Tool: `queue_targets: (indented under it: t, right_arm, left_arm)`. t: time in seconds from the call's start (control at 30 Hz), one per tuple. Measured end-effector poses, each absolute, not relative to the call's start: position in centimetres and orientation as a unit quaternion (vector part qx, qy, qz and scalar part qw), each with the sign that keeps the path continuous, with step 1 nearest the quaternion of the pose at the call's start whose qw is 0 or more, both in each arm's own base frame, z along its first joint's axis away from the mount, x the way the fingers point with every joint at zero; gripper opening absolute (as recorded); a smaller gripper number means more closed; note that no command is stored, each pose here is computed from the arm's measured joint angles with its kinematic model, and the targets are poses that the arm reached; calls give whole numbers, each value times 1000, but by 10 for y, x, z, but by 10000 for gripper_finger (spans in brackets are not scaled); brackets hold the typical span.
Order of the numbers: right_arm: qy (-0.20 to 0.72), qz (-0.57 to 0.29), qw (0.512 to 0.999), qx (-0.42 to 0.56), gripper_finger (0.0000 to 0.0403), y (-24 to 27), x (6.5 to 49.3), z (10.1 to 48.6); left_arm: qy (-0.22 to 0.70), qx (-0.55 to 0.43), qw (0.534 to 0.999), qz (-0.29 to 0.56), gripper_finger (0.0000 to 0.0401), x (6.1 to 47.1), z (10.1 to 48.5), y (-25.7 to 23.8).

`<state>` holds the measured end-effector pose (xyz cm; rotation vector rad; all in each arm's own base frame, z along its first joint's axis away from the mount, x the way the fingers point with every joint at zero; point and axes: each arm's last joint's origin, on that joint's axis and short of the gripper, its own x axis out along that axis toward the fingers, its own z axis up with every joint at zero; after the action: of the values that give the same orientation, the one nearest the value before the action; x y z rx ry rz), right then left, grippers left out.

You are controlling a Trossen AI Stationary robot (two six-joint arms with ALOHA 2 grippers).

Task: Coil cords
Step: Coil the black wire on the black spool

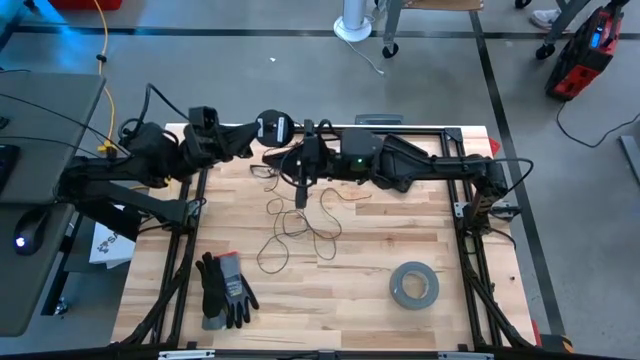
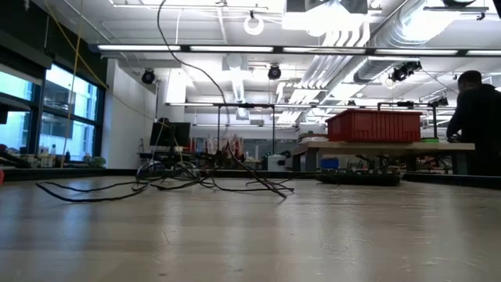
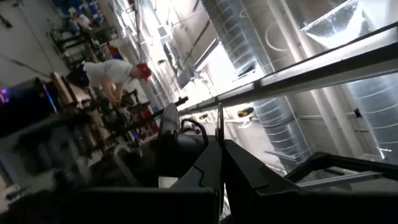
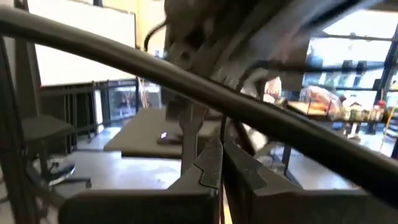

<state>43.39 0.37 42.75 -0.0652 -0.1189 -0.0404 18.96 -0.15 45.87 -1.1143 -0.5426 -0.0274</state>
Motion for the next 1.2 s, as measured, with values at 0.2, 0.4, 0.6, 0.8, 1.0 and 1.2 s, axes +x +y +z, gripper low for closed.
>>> queue_targets:
  t: [0.2,0.4,0.6,0.8,1.0,1.2]
  right_arm:
    - [-74,-7,997,-35,0,5,433,431]
    - [-67,10,997,-47,0,10,434,429]
    - [-85,33,994,-63,0,14,433,432]
    - [-92,49,992,-70,0,25,432,433]
    - [-101,42,990,-86,0,23,432,435]
    - [-91,25,992,-78,0,15,436,430]
  left_arm:
    - [-240,-519,820,3,0,191,455,-2]
    - [-271,-495,825,10,0,187,461,0]
    - [-275,-484,830,19,0,185,461,0]
    - [-280,-483,829,24,0,182,462,1]
    - [-258,-505,823,32,0,188,457,0]
    - [-233,-541,808,13,0,197,451,-1]
